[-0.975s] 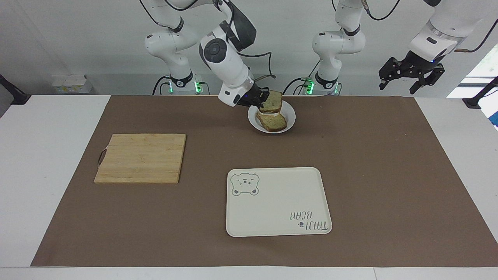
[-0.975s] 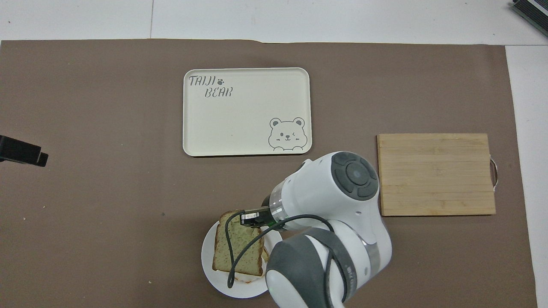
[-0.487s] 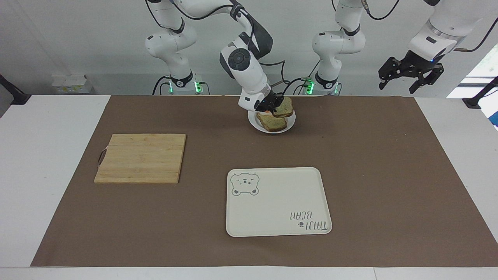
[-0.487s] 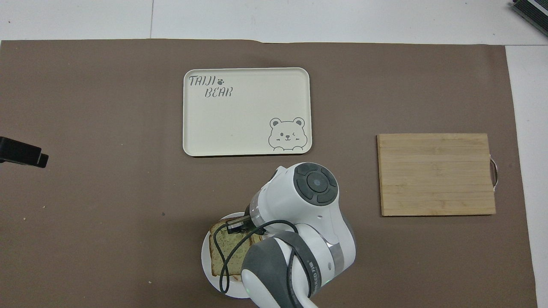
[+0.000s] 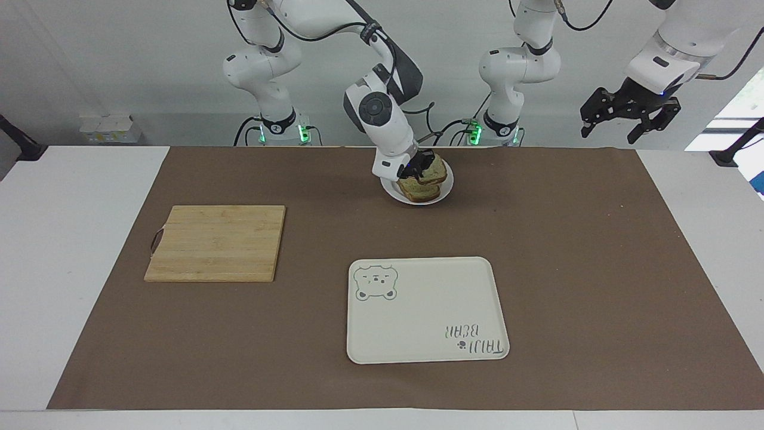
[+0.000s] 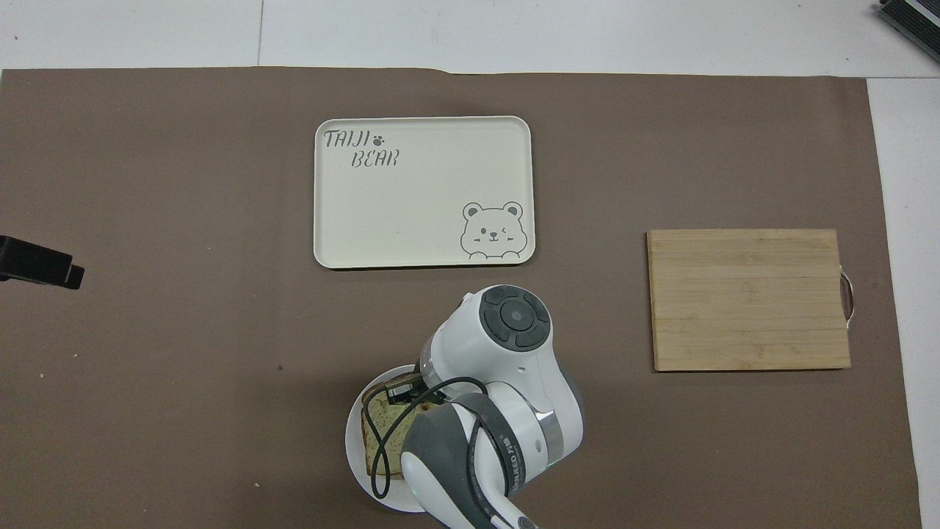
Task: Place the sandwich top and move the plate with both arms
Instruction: 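Carry the bread slice over the plate with the right gripper, then lower the bread onto the egg and open the right gripper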
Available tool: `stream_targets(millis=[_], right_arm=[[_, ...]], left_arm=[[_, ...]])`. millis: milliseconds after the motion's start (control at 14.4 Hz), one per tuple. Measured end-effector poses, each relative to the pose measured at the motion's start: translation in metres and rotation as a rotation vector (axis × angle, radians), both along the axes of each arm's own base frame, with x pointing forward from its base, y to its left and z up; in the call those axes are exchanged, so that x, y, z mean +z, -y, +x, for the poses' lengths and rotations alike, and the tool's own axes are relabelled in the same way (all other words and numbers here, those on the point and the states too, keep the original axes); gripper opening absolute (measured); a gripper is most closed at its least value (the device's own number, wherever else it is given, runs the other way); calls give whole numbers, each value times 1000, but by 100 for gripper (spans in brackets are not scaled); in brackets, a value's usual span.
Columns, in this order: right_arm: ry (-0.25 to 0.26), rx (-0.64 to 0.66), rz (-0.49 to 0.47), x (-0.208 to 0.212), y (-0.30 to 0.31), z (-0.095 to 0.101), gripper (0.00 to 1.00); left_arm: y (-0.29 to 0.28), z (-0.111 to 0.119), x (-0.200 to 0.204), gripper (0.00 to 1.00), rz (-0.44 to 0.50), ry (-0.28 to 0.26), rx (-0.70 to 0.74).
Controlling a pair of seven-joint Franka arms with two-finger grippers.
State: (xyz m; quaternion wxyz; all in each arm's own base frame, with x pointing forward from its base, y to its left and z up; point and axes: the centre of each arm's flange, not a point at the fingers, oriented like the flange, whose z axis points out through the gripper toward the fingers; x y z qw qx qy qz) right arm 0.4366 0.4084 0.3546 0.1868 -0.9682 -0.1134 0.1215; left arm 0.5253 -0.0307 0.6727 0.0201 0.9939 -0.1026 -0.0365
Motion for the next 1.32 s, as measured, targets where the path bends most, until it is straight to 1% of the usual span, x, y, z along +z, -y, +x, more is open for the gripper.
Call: stream_targets(millis=[209, 348, 487, 766, 975, 1045, 1184, 1253, 1323], right_arm=[[-3, -26, -5, -6, 10, 10, 9], [18, -42, 1, -8, 12, 15, 9], [15, -43, -3, -11, 12, 15, 9], [-6, -37, -21, -27, 13, 10, 9], [-6, -38, -22, -28, 13, 9, 10], [-5, -37, -22, -28, 13, 9, 13], [21, -9, -44, -27, 13, 10, 34], [44, 17, -62, -26, 12, 10, 47], [66, 38, -81, -25, 11, 10, 57]], left_arm=[[0, 0, 0, 100, 0, 0, 0], [0, 0, 0, 100, 0, 0, -1], [0, 0, 0, 100, 0, 0, -1], [1, 0, 0, 100, 0, 0, -1], [2, 0, 0, 100, 0, 0, -2], [2, 0, 0, 100, 0, 0, -3], [2, 0, 0, 100, 0, -1, -3], [2, 0, 0, 100, 0, -1, -3], [2, 0, 0, 100, 0, -1, -4]])
